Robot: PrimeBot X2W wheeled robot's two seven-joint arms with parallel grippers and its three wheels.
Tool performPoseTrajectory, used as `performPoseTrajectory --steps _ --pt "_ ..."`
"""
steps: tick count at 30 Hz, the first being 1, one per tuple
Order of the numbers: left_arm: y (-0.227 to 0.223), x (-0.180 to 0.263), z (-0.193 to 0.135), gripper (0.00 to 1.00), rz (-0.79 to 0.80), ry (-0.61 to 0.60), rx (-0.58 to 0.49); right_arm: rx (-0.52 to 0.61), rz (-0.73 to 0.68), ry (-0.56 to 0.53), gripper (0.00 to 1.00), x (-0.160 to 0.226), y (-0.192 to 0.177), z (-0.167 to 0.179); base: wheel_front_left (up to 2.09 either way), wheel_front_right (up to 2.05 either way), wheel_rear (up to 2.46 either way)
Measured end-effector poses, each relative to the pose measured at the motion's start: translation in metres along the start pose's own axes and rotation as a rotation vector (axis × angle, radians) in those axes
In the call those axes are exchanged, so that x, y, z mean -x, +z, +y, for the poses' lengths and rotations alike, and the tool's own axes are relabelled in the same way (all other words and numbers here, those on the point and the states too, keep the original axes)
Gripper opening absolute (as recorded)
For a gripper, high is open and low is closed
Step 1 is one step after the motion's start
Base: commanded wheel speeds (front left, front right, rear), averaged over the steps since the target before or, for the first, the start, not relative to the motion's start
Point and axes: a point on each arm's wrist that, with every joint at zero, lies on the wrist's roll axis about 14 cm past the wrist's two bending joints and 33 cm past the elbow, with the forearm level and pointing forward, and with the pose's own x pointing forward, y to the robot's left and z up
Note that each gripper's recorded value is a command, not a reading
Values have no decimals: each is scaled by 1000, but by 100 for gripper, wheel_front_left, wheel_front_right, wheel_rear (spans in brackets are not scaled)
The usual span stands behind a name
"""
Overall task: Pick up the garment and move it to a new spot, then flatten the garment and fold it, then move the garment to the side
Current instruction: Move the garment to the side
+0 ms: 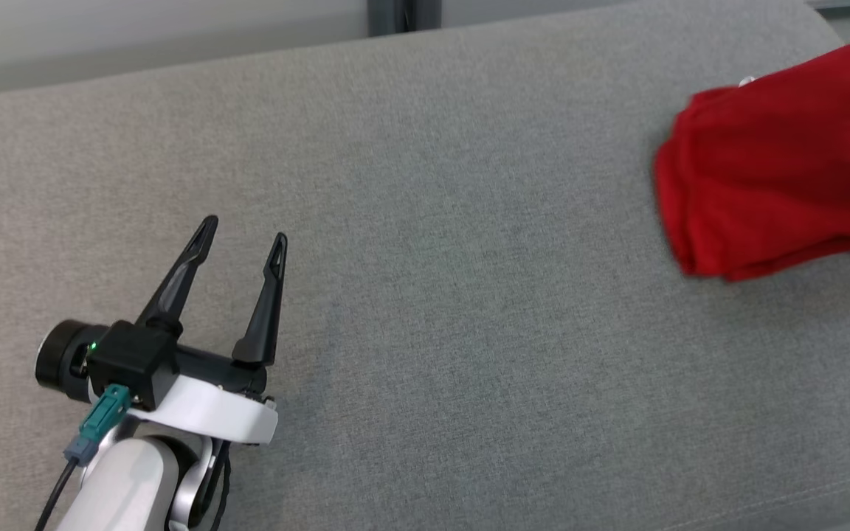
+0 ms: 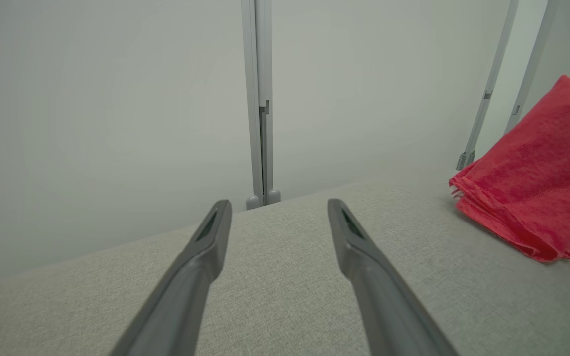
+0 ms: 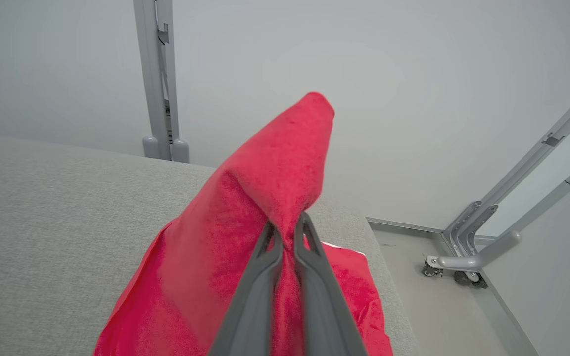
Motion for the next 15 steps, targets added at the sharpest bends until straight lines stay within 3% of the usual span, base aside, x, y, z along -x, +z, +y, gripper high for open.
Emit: performPoseTrajectory --steps 9,10,11,13,15 --pt "-26 -23 1 100 61 -64 -30 103 145 -153 0 -17 -24 -73 0 0 0" --pt "-29 -24 1 100 65 -68 -31 106 152 -169 7 -19 -28 -78 0 0 0" --pt "-31 -26 2 100 72 -71 -33 101 157 -186 43 -21 -32 -83 0 0 0" --pt "-34 -30 3 100 74 -76 -34 99 171 -215 100 -25 -41 -90 0 0 0" --pt "-39 -31 5 100 84 -77 -39 85 159 -241 100 -30 -47 -93 0 0 0"
